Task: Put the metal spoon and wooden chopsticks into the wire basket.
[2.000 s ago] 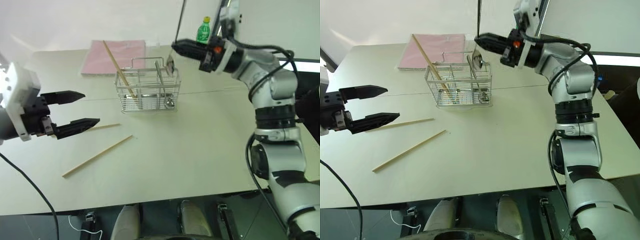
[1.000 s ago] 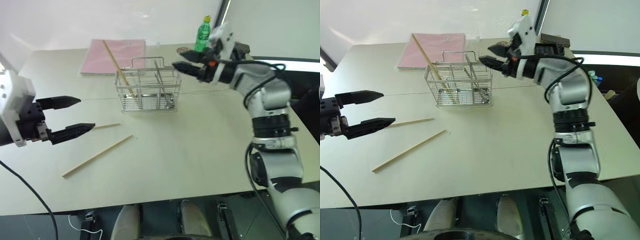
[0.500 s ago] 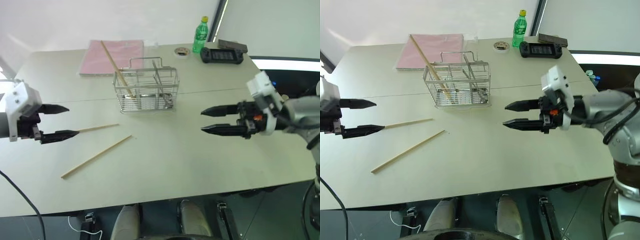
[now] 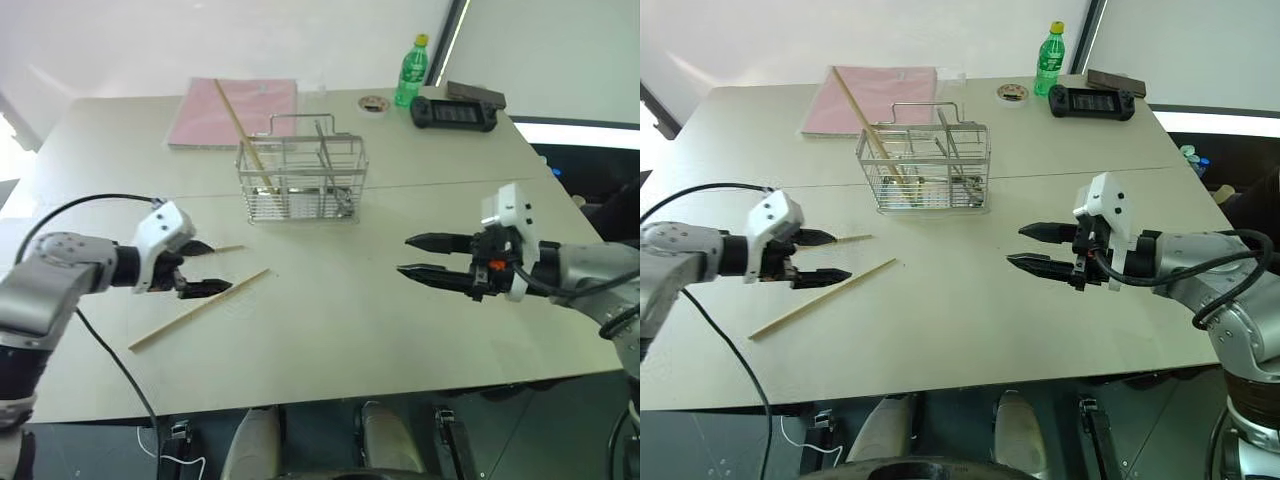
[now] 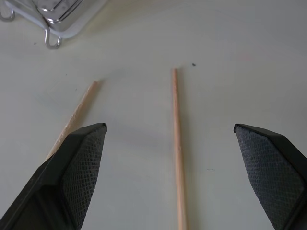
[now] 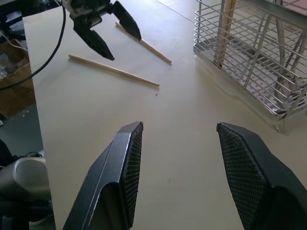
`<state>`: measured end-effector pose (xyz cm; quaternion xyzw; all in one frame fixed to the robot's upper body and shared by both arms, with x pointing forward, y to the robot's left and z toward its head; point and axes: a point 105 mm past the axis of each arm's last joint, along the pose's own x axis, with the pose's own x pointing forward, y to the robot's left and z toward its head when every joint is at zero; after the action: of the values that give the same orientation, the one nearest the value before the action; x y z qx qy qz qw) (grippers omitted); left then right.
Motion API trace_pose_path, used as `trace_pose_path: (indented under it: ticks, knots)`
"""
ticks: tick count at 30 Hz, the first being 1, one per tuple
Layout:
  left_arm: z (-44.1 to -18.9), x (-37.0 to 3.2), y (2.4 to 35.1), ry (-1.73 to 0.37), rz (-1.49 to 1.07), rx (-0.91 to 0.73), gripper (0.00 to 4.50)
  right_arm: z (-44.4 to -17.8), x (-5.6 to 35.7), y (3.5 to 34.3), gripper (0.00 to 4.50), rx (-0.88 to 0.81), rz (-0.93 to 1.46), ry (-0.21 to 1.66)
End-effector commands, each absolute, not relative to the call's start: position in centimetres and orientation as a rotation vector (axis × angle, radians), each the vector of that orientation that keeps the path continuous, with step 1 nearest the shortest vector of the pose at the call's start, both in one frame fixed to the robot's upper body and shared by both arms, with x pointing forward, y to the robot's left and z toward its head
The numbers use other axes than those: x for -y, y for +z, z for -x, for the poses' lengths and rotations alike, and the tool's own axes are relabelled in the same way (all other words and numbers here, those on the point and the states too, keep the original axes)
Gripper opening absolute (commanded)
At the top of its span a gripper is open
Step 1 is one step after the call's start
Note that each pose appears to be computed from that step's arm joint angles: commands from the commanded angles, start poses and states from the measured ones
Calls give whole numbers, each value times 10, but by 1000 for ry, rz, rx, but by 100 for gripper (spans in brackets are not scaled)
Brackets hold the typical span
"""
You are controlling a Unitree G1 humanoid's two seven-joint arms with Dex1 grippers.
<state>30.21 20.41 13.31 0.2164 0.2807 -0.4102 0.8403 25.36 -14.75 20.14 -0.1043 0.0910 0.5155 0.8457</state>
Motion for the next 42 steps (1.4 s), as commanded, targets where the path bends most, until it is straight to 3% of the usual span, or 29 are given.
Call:
trace_pose_path:
  ticks: [1, 9, 23, 33, 42]
  knots:
    - [-314, -201, 134, -814, -529, -630, 450, -249, 145, 213, 252, -133, 223, 1081]
    - [-331, -178, 131, -911, -601, -696, 450, -252, 143, 213, 252, -111, 193, 1053]
    - [-318, -180, 103, -1024, -694, -854, 450, -235, 146, 203, 252, -170, 197, 1106]
    - [-314, -172, 107, -1044, -622, -853, 2, -235, 149, 203, 258, -174, 194, 1112]
    - [-338, -186, 138, -822, -406, -728, 2, -235, 150, 202, 258, -176, 186, 1116]
